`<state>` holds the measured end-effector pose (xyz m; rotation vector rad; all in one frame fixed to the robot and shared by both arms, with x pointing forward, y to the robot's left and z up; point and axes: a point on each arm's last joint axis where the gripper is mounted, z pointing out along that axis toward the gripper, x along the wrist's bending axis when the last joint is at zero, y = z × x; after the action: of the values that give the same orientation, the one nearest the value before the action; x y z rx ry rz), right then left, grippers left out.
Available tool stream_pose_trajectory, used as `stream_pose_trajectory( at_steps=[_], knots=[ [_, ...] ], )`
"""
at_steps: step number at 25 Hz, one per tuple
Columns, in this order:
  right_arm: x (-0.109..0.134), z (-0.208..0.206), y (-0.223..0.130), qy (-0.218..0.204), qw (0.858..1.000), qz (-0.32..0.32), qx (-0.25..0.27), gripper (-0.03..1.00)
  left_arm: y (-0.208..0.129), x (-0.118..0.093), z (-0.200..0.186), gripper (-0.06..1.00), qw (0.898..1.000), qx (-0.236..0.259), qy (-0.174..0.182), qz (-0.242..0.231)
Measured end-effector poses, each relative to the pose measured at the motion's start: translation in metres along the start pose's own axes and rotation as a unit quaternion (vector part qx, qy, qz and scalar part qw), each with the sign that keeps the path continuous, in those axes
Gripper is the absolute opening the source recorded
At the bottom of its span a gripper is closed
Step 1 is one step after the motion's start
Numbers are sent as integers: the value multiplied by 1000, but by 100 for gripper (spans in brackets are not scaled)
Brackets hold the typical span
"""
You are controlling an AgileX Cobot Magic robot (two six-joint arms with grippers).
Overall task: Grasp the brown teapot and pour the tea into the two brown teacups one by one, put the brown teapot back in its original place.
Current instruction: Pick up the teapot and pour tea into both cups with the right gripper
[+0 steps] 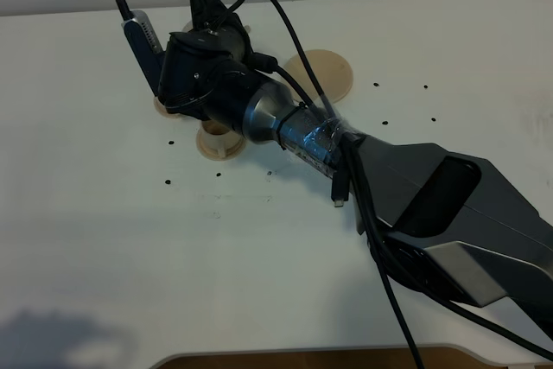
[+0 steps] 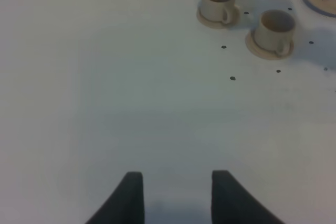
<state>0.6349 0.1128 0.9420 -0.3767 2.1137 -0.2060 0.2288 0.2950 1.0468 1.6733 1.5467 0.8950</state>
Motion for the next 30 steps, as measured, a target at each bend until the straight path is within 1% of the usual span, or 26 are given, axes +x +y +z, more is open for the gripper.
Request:
stream_pose_trajectory(
  at_steps=[7, 18, 30],
  knots=[
    [0, 0, 0, -1, 1000, -23, 1, 9, 0, 0, 0, 33, 1000, 0, 0, 0],
    [-5, 0, 1, -27, 998, -50, -3, 9, 0, 0, 0, 33, 1000, 0, 0, 0],
    [-7, -1, 2, -40, 995, -92, -1, 9, 0, 0, 0, 33, 1000, 0, 0, 0]
  ],
)
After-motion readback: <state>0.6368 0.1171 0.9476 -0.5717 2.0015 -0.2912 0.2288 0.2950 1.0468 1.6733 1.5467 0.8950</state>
